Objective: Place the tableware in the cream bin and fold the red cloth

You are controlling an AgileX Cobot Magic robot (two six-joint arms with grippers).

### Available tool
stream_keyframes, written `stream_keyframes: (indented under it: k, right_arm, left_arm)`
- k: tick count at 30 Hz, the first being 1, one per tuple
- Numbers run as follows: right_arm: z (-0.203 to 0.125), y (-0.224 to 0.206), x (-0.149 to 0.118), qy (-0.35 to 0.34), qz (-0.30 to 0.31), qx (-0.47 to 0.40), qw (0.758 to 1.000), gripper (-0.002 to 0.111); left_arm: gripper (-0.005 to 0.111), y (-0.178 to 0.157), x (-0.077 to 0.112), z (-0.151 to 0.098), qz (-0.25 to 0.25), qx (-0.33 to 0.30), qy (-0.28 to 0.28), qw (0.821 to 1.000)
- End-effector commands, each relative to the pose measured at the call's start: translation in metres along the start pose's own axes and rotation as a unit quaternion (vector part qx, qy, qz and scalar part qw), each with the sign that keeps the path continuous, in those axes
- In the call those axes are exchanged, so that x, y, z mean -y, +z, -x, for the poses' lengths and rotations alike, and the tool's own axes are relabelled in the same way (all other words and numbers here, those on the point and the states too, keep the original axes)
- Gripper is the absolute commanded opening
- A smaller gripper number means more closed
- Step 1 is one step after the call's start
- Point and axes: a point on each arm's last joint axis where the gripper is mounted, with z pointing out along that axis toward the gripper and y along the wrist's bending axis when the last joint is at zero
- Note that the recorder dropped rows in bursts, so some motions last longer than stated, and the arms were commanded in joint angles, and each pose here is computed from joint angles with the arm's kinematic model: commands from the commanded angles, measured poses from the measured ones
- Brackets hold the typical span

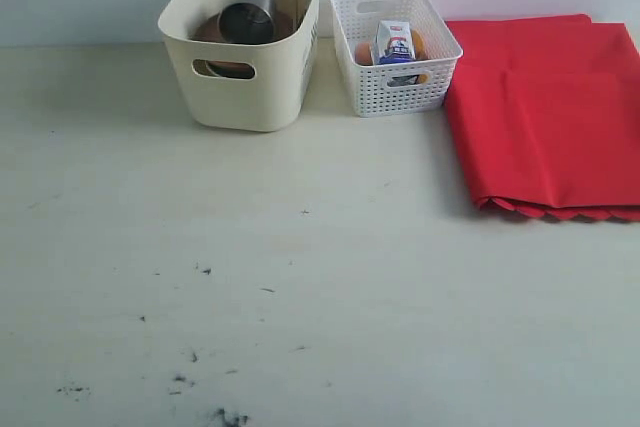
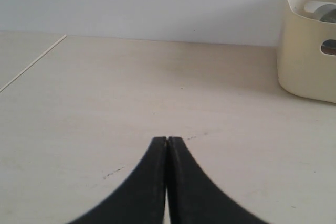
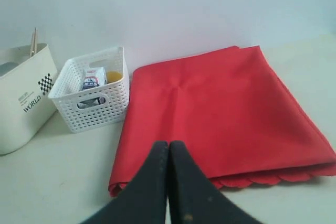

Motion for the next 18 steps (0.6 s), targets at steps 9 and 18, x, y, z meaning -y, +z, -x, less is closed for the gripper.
stream_keyframes:
  k: [9, 18]
  right_arm:
    - [-0.0011, -0.0086, 0.0003, -0.006, 0.004, 0.027, 1.000, 0.000]
    - [-0.0013, -0.0086, 0.0004, -0.006, 0.003, 0.026, 1.000, 0.000]
  left_arm:
    - [0.003, -0.0005, -0.0002, 0.0005, 0.001, 0.004, 0.000, 1.000]
    - [0.003, -0.0005, -0.0002, 0.0005, 0.001, 0.004, 0.000, 1.000]
